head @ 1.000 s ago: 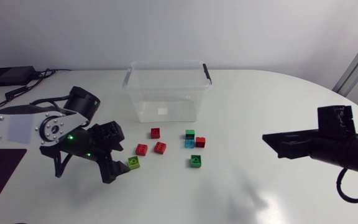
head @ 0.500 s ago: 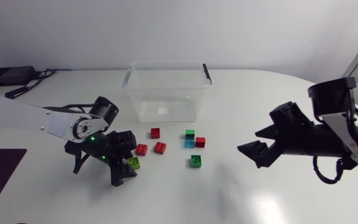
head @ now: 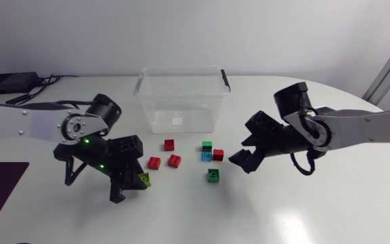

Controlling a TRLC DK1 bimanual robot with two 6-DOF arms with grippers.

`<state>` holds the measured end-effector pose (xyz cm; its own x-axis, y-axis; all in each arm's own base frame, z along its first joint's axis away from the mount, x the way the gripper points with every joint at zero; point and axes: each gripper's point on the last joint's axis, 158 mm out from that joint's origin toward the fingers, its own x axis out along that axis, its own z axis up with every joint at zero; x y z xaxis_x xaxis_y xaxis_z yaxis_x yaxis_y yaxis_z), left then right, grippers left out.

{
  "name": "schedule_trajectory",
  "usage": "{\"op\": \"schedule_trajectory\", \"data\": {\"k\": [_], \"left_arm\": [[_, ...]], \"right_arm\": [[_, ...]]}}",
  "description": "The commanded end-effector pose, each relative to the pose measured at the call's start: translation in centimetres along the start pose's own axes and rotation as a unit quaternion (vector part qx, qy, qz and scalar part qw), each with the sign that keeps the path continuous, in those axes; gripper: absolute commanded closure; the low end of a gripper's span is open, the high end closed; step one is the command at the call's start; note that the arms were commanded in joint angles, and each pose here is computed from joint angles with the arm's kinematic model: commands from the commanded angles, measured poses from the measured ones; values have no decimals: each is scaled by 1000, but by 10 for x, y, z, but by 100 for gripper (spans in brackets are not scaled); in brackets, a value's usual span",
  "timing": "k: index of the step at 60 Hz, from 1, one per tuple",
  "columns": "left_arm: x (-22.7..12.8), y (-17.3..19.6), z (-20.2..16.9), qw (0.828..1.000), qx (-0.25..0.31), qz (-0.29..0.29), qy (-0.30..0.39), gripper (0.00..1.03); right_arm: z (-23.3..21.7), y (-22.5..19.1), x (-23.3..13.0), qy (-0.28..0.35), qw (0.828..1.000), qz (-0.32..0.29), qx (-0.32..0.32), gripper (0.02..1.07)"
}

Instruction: Place the duplo bricks in the container

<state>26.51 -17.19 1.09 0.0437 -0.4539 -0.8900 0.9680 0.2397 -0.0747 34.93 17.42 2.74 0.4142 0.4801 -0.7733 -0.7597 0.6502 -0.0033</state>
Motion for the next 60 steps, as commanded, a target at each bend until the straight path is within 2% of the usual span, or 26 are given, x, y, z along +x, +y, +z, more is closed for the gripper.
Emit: {"op": "schedule_trajectory", "data": {"k": [1,16,22,27,31,41,45,48,52,60], "left_arm": [[-38,9,30,998,32,34,-40,79],[-110,27,81,991,42,81,-97,79],[-130,47,100,987,33,104,-120,79],[-134,66,112,984,18,116,-133,79],[-131,82,119,982,9,124,-141,79],[-127,127,141,974,-27,147,-171,79],[-130,150,149,968,-47,161,-188,78],[-131,166,156,963,-62,169,-199,78],[-133,189,161,956,-83,183,-214,78],[-138,241,165,934,-114,247,-232,76]], "right_arm": [[6,0,19,7,1000,10,-24,19],[13,4,56,24,998,23,-57,19],[16,1,69,35,997,18,-69,36],[15,1,77,46,996,22,-69,56],[9,0,83,61,996,22,-69,65],[-8,0,89,92,993,20,-69,67],[-16,0,88,103,992,17,-72,78],[-19,0,86,105,992,17,-71,80],[-21,0,79,109,992,13,-69,82],[-7,-1,49,92,993,-2,-69,85]]}}
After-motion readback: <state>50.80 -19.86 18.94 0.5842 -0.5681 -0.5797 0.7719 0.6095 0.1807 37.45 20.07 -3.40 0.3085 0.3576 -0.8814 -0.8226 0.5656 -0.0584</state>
